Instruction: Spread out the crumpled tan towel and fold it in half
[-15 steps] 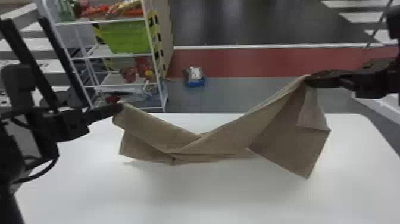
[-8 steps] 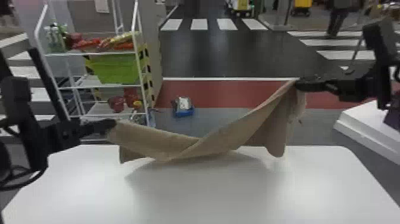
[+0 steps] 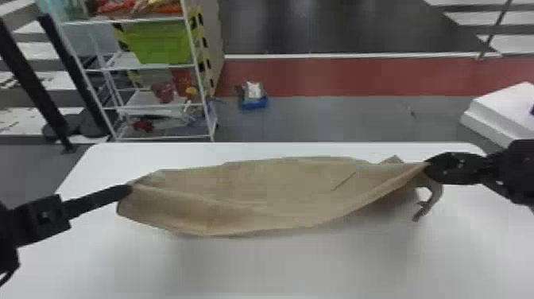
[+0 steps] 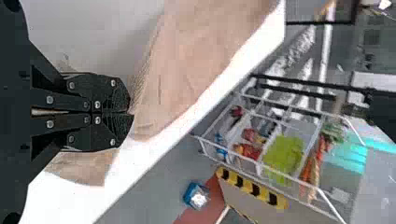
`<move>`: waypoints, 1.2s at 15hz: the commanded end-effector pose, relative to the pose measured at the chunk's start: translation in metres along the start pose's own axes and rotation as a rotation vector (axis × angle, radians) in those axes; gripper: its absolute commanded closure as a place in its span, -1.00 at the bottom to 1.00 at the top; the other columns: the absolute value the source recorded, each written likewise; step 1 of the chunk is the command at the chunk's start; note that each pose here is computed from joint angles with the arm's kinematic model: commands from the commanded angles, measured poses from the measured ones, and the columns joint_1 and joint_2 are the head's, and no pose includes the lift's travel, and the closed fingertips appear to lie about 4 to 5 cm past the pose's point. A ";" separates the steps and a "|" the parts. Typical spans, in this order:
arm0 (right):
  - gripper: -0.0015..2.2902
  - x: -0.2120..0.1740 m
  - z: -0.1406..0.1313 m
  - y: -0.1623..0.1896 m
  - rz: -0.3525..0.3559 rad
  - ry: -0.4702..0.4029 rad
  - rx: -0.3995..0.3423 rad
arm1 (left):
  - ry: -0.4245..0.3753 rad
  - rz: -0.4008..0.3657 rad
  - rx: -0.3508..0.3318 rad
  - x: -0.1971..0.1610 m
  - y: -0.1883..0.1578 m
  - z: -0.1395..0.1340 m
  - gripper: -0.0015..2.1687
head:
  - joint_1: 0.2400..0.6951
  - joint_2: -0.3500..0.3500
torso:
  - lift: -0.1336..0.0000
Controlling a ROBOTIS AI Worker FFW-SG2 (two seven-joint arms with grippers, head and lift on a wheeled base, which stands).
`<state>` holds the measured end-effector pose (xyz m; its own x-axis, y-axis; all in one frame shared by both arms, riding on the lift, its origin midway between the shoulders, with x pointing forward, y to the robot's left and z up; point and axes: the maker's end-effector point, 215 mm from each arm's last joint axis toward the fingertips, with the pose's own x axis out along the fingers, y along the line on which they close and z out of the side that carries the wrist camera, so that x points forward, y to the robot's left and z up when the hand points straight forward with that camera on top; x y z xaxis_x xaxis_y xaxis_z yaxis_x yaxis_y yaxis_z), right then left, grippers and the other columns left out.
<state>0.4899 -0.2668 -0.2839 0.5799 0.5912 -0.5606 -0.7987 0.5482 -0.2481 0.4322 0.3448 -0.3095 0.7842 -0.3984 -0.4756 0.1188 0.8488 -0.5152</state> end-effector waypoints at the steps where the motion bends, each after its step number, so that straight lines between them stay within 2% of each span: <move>1: 0.27 0.005 -0.041 0.056 0.082 0.106 -0.063 | 0.048 0.057 0.014 -0.014 0.030 -0.034 -0.09 | 1.00 0.25 | -0.85; 3: 0.26 0.007 -0.057 0.070 0.105 0.158 -0.095 | 0.082 0.086 0.029 -0.021 0.042 -0.054 -0.09 | 1.00 0.34 | -0.85; 6: 0.27 0.011 -0.068 0.103 0.155 0.219 -0.139 | 0.104 0.124 0.033 -0.038 0.062 -0.070 -0.09 | 1.00 0.45 | -0.85; 10: 0.24 0.006 -0.060 0.107 0.148 0.227 -0.164 | 0.150 0.171 0.031 -0.053 0.079 -0.088 -0.12 | 1.00 0.65 | -0.85; 11: 0.02 0.005 -0.065 0.114 0.155 0.244 -0.156 | 0.163 0.178 0.029 -0.055 0.080 -0.095 -0.34 | 1.00 0.67 | -0.85; 12: -0.46 0.005 -0.070 0.121 0.163 0.258 -0.148 | 0.168 0.185 0.023 -0.055 0.081 -0.098 -0.48 | 1.00 0.69 | -0.85; 13: -0.65 0.007 -0.074 0.125 0.166 0.272 -0.139 | 0.170 0.194 0.022 -0.055 0.083 -0.100 -0.49 | 1.00 0.70 | -0.85; 15: -0.65 0.008 -0.071 0.121 0.157 0.267 -0.103 | 0.170 0.206 0.023 -0.055 0.086 -0.100 -0.49 | 1.00 0.74 | -0.85; 18: -0.65 0.006 -0.069 0.106 0.115 0.294 -0.113 | 0.170 0.208 0.030 -0.052 0.086 -0.099 -0.49 | 1.00 0.74 | -0.85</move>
<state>0.3932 -0.2409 -0.3703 0.4164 0.4611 -0.7836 -0.8869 0.3954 -0.2387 0.3402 0.4042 -0.3991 0.6803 -0.2655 -0.6831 -0.0149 0.9269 -0.3751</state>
